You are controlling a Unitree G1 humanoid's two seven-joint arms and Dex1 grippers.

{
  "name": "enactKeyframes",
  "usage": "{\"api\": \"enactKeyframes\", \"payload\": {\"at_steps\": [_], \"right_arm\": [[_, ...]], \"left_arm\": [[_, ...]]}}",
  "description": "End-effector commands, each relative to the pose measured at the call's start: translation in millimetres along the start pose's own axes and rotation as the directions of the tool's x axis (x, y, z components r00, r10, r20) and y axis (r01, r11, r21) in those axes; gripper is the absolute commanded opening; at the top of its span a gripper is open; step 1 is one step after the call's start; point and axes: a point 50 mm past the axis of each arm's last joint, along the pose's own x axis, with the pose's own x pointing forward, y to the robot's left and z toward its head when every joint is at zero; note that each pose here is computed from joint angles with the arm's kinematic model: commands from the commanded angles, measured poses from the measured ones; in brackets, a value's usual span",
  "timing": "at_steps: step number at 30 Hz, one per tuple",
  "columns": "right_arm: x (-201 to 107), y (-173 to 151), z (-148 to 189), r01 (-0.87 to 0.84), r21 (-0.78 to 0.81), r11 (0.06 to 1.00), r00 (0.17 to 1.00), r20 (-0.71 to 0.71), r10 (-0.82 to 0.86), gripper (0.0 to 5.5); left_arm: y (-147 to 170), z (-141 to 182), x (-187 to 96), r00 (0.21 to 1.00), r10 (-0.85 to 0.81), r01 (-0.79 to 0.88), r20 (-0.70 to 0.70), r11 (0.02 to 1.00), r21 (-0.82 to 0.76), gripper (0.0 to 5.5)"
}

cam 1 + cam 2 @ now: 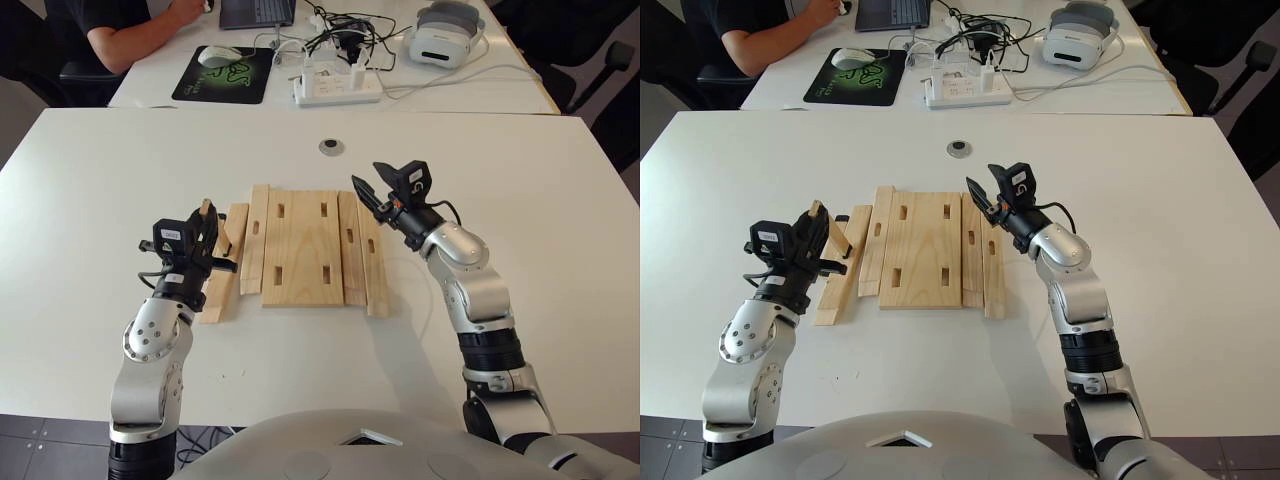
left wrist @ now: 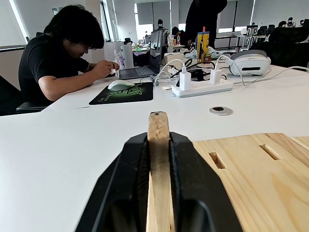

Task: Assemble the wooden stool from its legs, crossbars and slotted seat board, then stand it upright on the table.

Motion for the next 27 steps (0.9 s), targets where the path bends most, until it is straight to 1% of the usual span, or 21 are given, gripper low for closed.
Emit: {"api": "enactKeyframes", "payload": {"at_steps": [1,3,4,6,9,13,15,22,27], "right_arm": [[0.4,-35.0,19.0,0.173,0.110,0.979,0.980,0.085,-0.183,2.35],[-3.2,-60.7,33.9,0.284,0.169,0.944,0.942,0.132,-0.307,2.35],[-3.8,-70.4,42.6,0.305,0.154,0.940,0.932,0.157,-0.328,2.35],[1.1,-75.7,50.4,0.286,0.084,0.955,0.940,0.166,-0.296,2.35],[6.3,-60.9,41.4,0.225,0.055,0.973,0.964,0.132,-0.231,2.35],[5.5,-35.3,23.3,0.169,0.093,0.981,0.981,0.084,-0.176,2.35],[5.8,-28.8,19.1,0.151,0.102,0.983,0.985,0.070,-0.158,2.35],[2.6,-29.9,14.3,0.161,0.100,0.982,0.985,0.049,-0.166,2.35],[0.9,-28.1,13.8,0.160,0.090,0.983,0.985,0.046,-0.165,2.35]], "left_arm": [[2.0,-37.5,-1.9,0.977,0.007,-0.009,-0.215,1.000,-0.009,0.44],[1.5,-35.7,1.3,0.978,0.002,-0.003,-0.207,1.000,-0.007,0.44],[1.6,-35.4,2.3,0.979,0.003,-0.005,-0.205,1.000,-0.006,0.44],[0.9,-33.8,6.6,0.981,-0.002,0.002,-0.195,1.000,-0.002,0.44],[0.5,-32.4,10.9,0.982,-0.017,0.016,-0.187,1.000,-0.007,0.44],[0.0,-33.2,8.3,0.980,-0.014,0.014,-0.198,1.000,0.001,0.44],[0.0,-33.5,7.3,0.980,-0.012,0.012,-0.200,1.000,0.001,0.44],[6.0,-29.0,3.2,0.983,0.005,-0.004,-0.181,1.000,0.001,0.44],[12.0,-32.5,-8.3,0.980,0.004,-0.001,-0.198,1.000,0.015,0.44]]}}
